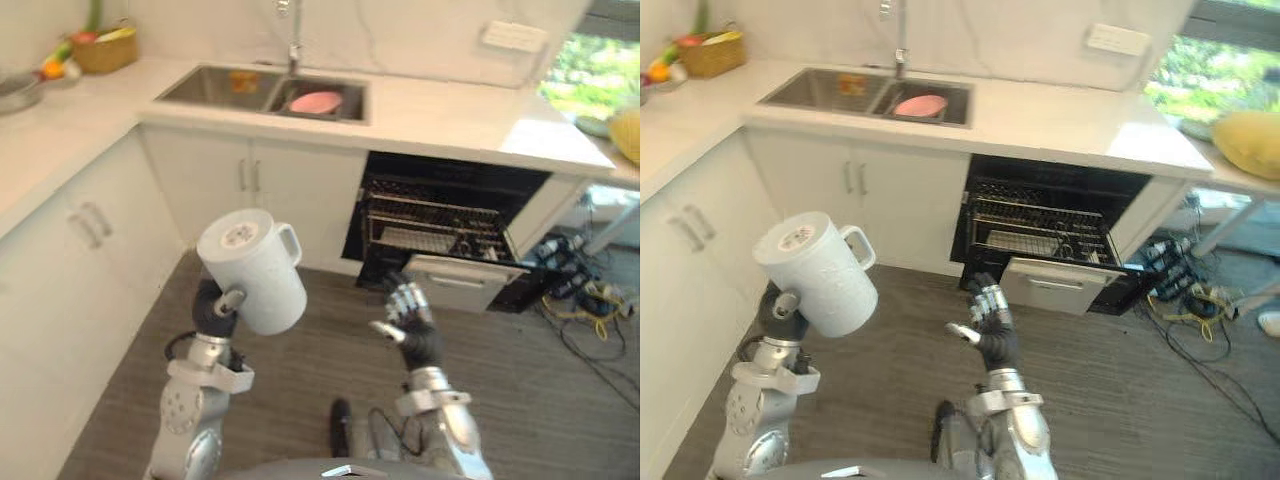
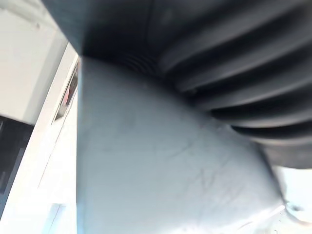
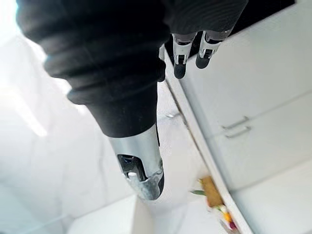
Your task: Walk over to the sink, pick up the cup, carry it to the dishwasher, place the cup inside the dishwasher, then close the dishwasher door
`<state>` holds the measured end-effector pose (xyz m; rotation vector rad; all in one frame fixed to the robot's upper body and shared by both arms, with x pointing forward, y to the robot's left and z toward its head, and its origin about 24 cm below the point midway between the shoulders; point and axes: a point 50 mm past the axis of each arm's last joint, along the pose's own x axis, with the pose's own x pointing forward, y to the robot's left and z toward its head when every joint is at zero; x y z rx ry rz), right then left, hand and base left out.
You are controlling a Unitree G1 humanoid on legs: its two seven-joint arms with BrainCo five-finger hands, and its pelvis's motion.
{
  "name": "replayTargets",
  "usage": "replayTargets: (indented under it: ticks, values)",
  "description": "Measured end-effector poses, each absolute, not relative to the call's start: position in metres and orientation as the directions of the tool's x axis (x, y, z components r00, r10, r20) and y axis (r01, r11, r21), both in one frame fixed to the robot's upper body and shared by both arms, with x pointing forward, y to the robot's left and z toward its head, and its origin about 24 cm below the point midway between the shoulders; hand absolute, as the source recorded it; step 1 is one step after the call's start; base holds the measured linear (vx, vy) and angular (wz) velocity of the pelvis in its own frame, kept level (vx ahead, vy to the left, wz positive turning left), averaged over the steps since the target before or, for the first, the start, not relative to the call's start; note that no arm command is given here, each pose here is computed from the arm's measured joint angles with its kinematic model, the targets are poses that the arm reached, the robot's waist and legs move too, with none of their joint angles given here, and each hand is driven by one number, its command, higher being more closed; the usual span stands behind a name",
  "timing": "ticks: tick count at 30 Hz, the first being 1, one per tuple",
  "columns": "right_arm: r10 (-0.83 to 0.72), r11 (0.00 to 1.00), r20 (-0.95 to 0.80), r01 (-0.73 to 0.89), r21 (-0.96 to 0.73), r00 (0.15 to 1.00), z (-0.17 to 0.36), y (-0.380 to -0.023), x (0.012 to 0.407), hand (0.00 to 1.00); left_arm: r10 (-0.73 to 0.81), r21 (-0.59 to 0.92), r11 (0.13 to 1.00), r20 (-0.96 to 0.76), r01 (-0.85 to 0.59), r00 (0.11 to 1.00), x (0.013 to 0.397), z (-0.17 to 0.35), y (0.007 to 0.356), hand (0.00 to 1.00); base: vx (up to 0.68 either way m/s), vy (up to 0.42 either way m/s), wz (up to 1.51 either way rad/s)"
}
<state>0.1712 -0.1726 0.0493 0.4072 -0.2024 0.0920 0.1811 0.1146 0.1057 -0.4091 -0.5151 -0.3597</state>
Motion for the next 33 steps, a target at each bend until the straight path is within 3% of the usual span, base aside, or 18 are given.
replayTargets:
  ticks: [5, 7, 8, 10, 12, 14, 17, 26, 33]
  values:
    - [-0.031, 0.921, 0.482, -0.163, 0.354, 0.875, 0.096, -0.208, 0.149, 0.0, -0.227, -0.281, 0.843, 0.587, 0.459, 0.777, 0.179, 0.11, 0.112, 1.0, 0.37, -0.201, -0.33]
    - [-0.069, 0.938, 0.494, -0.112, 0.327, 0.867, 0.091, -0.228, 0.132, 0.0, -0.203, -0.298, 0.847, 0.584, 0.44, 0.786, 0.179, 0.105, 0.111, 1.0, 0.34, -0.074, -0.37]
    - [-0.134, 0.965, 0.3, 0.055, 0.257, 0.945, 0.063, -0.25, 0.123, 0.0, -0.19, -0.31, 0.853, 0.563, 0.419, 0.804, 0.182, 0.097, 0.112, 1.0, 0.38, -0.032, -0.4]
    - [-0.187, 0.954, 0.108, 0.154, 0.258, 0.976, 0.007, -0.274, 0.101, 0.0, -0.171, -0.321, 0.859, 0.556, 0.4, 0.813, 0.182, 0.089, 0.113, 1.0, 0.44, 0.012, -0.49]
    - [-0.189, 0.944, 0.106, 0.151, 0.294, 0.976, -0.002, -0.269, 0.098, 0.0, -0.159, -0.322, 0.86, 0.568, 0.395, 0.808, 0.181, 0.091, 0.114, 1.0, 0.46, 0.075, -0.63]
    - [-0.101, 0.956, 0.268, 0.019, 0.293, 0.958, 0.026, -0.245, 0.128, 0.0, -0.167, -0.323, 0.847, 0.592, 0.422, 0.789, 0.178, 0.1, 0.113, 1.0, 0.37, 0.145, -0.74]
    - [-0.139, 0.953, 0.329, 0.037, 0.3, 0.934, 0.042, -0.237, 0.154, 0.0, -0.188, -0.318, 0.834, 0.604, 0.451, 0.775, 0.172, 0.107, 0.112, 1.0, 0.47, 0.322, -0.84]
    - [-0.284, 0.914, 0.286, 0.169, 0.368, 0.915, 0.052, -0.226, 0.166, 0.0, -0.301, -0.238, 0.813, 0.61, 0.532, 0.733, 0.178, 0.118, 0.109, 1.0, 0.33, 0.486, -0.76]
    - [-0.257, 0.923, 0.22, 0.172, 0.346, 0.941, 0.042, -0.213, 0.182, 0.0, -0.329, -0.237, 0.834, 0.512, 0.498, 0.793, 0.189, 0.102, 0.108, 1.0, 0.06, 0.198, -0.7]
